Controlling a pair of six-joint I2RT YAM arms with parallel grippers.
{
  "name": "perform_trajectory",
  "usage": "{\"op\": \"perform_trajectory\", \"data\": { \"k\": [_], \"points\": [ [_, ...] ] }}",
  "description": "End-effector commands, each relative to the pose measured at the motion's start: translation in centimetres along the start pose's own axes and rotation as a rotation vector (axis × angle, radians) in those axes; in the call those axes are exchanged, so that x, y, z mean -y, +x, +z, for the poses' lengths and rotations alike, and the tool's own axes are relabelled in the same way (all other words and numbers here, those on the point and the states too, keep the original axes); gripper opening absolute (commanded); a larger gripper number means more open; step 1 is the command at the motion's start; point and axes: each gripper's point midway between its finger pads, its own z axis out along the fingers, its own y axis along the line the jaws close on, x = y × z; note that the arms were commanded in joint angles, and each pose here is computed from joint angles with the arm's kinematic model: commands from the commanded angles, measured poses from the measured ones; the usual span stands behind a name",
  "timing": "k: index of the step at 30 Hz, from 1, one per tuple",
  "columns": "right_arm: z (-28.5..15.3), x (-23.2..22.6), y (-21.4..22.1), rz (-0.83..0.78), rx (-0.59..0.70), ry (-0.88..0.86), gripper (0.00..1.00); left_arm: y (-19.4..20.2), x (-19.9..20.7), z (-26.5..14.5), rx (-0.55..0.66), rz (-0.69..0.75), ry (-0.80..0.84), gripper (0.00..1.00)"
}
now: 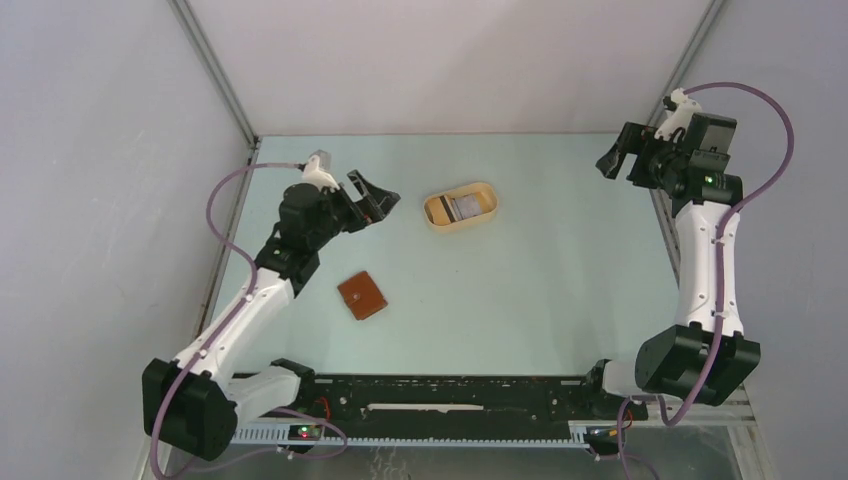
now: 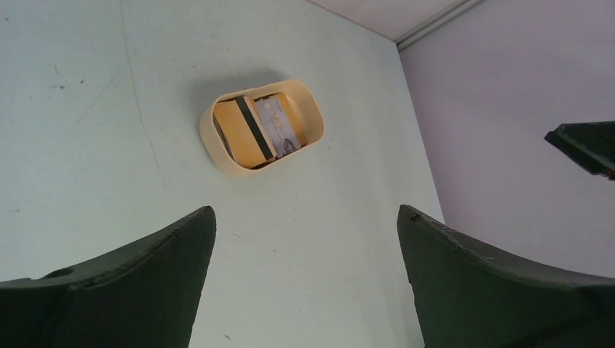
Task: Put the credit cards into the card holder
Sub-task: Pick up the card holder from the center of the board.
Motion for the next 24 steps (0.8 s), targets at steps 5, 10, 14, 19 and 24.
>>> {"op": "perform_trajectory", "data": {
  "k": [5, 10, 14, 19, 24],
  "points": [
    [0.1, -2.4, -2.5, -0.126, 0.049, -0.116, 1.00, -0.1, 2.1, 2.4, -0.029, 0.067, -0.014, 1.00],
    [0.7, -6.6, -1.1, -0.364, 0.002, -0.234, 1.00, 1.0, 1.8, 4.1, -0.075, 0.088, -0.065, 0.99],
    [0.3, -12.6, 3.0, -0.642, -0.117, -0.511, 1.00, 1.4, 1.3, 5.3, -0.101, 0.107, -0.118, 0.98],
    [0.2, -17.7, 7.6, -0.708, -0.315, -0.704, 1.00, 3.1, 0.1, 7.7, -0.163, 0.061, -0.185, 0.90],
    [2.7, -19.0, 9.2, -0.549, -0.379, -0.752, 1.00, 4.5, -1.4, 9.8, -0.228, 0.067, -0.274, 0.82]
  ]
}}
